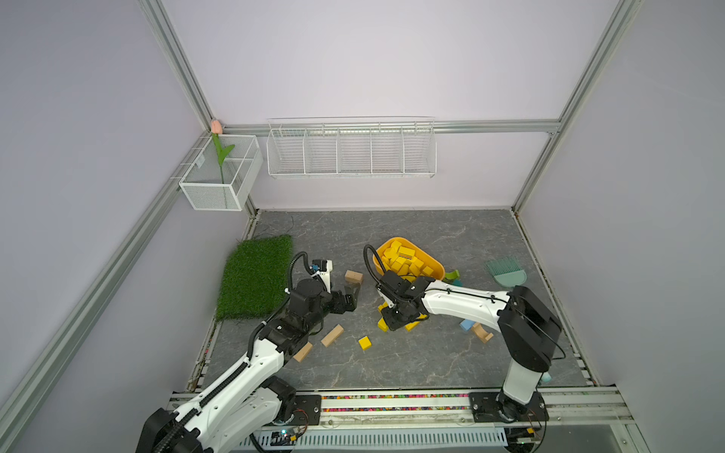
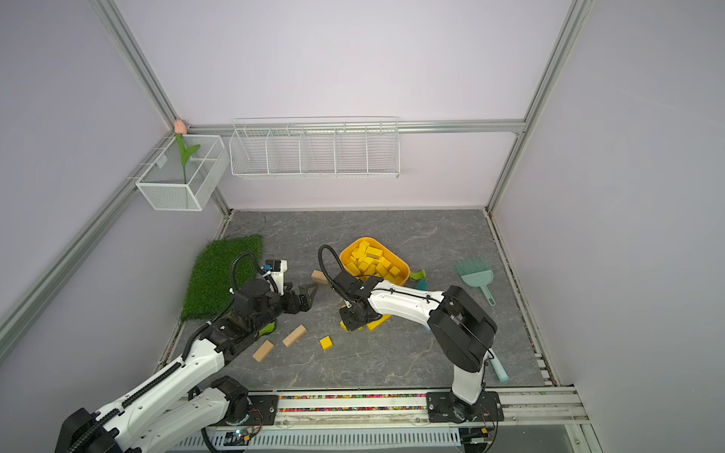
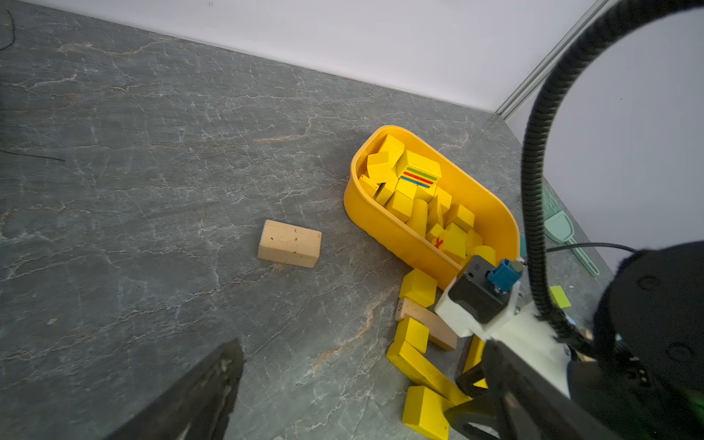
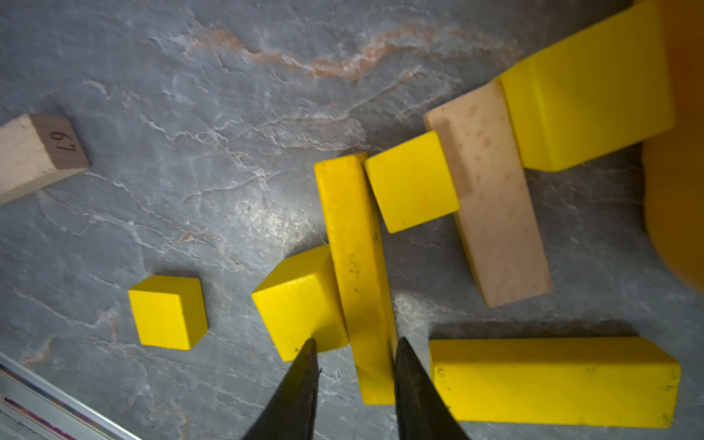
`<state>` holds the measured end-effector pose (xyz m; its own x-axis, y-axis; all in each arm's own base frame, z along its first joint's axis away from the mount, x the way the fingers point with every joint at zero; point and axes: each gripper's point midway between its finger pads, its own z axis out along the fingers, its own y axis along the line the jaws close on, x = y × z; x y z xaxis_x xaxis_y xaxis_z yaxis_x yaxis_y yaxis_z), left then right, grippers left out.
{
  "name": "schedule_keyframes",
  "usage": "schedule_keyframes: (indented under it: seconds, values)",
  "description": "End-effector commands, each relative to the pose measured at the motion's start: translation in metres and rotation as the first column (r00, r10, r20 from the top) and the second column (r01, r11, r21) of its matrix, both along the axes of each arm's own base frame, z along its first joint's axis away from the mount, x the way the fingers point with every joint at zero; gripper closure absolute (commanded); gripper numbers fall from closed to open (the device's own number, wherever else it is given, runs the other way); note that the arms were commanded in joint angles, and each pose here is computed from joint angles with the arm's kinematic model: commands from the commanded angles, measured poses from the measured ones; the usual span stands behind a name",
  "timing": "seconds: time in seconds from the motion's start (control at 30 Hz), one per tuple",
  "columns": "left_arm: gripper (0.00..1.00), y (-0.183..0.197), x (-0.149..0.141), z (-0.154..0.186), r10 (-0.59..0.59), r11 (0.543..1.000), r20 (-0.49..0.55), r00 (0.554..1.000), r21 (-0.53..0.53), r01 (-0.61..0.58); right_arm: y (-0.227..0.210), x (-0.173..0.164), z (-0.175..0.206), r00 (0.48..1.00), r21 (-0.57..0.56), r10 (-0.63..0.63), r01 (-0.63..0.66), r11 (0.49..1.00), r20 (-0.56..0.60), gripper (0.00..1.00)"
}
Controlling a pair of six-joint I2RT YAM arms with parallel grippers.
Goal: Pick out the yellow building blocks
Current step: Pick up the building block from the center of the board.
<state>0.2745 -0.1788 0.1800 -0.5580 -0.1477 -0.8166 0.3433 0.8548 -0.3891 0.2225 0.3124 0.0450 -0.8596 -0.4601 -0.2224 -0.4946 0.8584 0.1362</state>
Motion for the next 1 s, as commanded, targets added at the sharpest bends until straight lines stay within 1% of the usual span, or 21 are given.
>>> schedule_keyframes:
  seconds: [0.0, 0.63, 0.97]
  values:
    - [0.00, -0.001, 0.003, 0.008, 0.003, 1.000, 0.012, 1.000, -0.026, -0.002, -0.014, -0.009, -0.011, 1.000, -0.065, -0.006, 0.005, 0.998, -0.015, 0.64]
    - [0.00, -0.002, 0.005, 0.006, 0.003, 1.000, 0.001, 1.000, -0.022, -0.003, -0.023, -0.020, -0.008, 0.999, -0.064, -0.030, 0.029, 0.998, -0.016, 0.65]
    - [0.00, -0.003, 0.006, 0.006, 0.002, 1.000, -0.002, 1.000, -0.022, -0.002, -0.021, -0.018, -0.011, 0.999, -0.068, -0.028, 0.027, 0.997, -0.018, 0.66]
